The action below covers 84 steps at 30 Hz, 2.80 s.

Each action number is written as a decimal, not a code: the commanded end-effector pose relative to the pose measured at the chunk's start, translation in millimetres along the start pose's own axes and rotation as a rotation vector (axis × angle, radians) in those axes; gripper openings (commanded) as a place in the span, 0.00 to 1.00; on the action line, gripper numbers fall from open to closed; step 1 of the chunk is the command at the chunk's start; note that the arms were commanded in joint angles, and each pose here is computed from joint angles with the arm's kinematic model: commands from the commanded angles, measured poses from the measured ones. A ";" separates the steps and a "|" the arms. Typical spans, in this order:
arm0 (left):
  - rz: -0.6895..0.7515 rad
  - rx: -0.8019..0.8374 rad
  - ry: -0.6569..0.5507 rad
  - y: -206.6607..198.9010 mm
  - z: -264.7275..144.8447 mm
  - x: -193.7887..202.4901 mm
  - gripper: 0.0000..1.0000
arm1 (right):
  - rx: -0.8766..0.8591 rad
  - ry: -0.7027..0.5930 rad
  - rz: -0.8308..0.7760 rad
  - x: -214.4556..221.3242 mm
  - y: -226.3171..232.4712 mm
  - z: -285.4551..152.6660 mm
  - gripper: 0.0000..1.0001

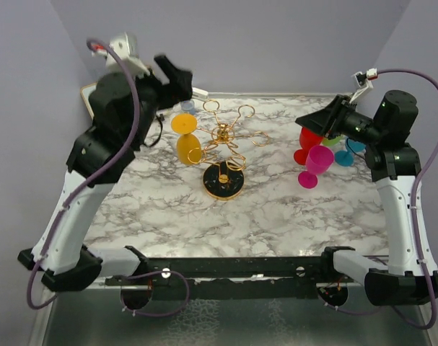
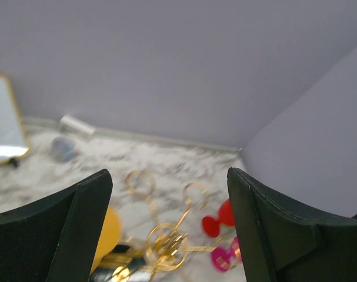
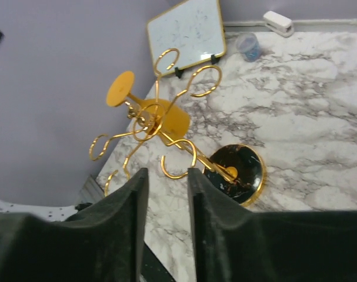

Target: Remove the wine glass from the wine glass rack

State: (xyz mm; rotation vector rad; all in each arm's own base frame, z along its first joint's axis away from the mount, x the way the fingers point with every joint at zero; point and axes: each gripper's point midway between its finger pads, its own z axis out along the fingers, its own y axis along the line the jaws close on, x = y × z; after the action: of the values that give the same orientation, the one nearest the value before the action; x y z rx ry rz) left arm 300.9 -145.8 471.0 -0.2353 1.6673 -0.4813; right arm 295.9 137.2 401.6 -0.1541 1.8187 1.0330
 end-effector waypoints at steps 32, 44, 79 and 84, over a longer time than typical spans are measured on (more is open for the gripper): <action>-0.512 0.286 0.336 138.4 53.5 59.2 0.62 | -0.216 0.145 -0.129 13.5 53.5 58.5 0.51; -0.526 0.365 0.445 106.9 73.4 95.9 0.62 | -0.174 0.131 -0.115 16.5 48.2 64.8 0.47; -0.599 0.464 0.520 72.8 74.9 117.8 0.25 | -0.136 0.119 -0.111 27.2 37.4 61.8 0.45; -0.601 0.479 0.522 69.4 72.4 115.1 0.16 | -0.130 0.115 -0.108 27.5 37.0 60.6 0.45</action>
State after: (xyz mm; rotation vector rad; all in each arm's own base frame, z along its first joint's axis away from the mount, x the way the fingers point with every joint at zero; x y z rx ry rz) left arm 368.1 -139.6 319.8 -0.3328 1.9315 -1.4423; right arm 306.8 214.3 383.5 -0.4022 1.8662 1.1108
